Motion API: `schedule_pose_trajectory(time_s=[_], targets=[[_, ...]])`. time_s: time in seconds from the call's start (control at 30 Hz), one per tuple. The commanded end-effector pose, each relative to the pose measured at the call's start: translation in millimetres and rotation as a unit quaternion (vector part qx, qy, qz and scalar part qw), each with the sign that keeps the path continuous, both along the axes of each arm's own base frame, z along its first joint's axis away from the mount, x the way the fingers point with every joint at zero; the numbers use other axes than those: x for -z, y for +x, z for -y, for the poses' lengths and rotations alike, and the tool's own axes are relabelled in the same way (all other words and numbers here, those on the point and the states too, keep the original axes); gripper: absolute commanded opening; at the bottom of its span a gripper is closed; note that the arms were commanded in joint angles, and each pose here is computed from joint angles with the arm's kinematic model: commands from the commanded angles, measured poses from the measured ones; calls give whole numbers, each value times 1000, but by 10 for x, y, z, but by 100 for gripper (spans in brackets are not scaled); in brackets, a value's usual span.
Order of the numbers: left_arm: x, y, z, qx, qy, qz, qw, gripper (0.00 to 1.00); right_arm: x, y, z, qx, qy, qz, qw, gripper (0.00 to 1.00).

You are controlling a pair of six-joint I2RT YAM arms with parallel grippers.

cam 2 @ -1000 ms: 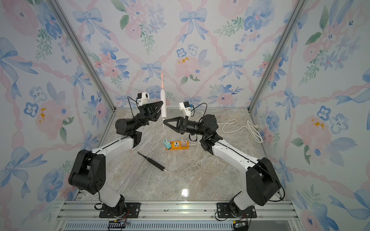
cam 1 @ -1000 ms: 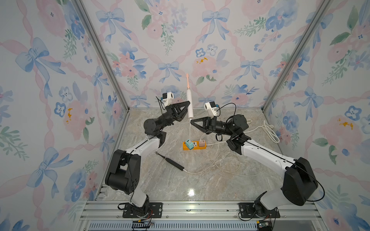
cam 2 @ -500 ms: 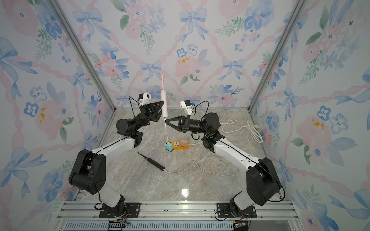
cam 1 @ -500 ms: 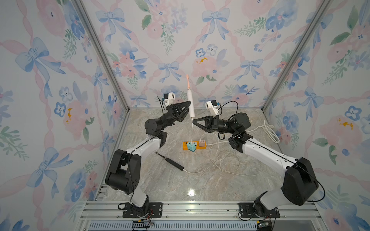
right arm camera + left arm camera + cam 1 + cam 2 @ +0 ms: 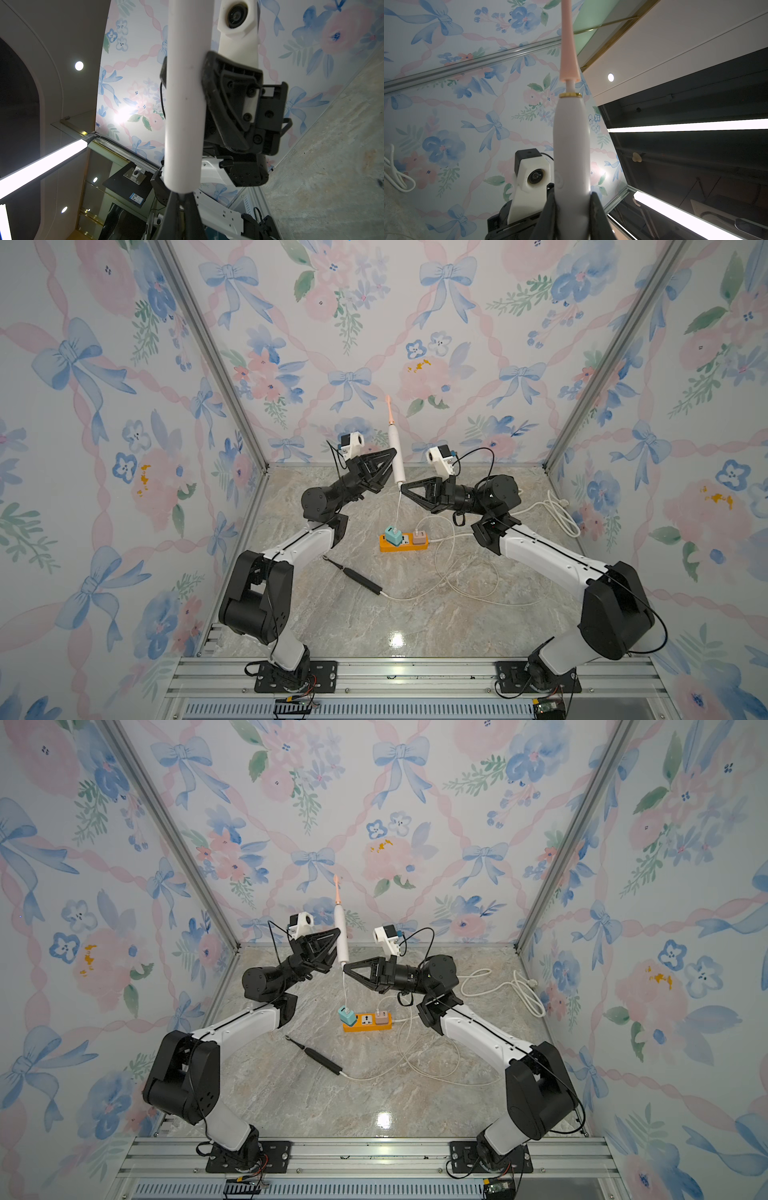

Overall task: Charge the electric toothbrush
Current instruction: Insert the charging cable into the electric toothbrush.

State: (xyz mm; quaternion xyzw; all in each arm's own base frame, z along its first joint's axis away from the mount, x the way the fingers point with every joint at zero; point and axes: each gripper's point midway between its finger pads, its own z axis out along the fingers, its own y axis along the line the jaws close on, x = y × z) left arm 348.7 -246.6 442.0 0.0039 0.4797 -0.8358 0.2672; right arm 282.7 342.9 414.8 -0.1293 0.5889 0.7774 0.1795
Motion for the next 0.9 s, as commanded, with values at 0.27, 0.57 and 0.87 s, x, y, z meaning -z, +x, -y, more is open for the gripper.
schedule_pose_trajectory(time_s=[0.27,0.57,0.87], targets=[[2,-382,266,67,32,54,996,0,-459,303,243,96,44,46,993,0],[103,-476,283,56,46,64,995,0,-524,504,459,180,31,36,983,0],[192,-350,134,-1,75,74,994,0,-306,321,354,169,-38,56,983,22]])
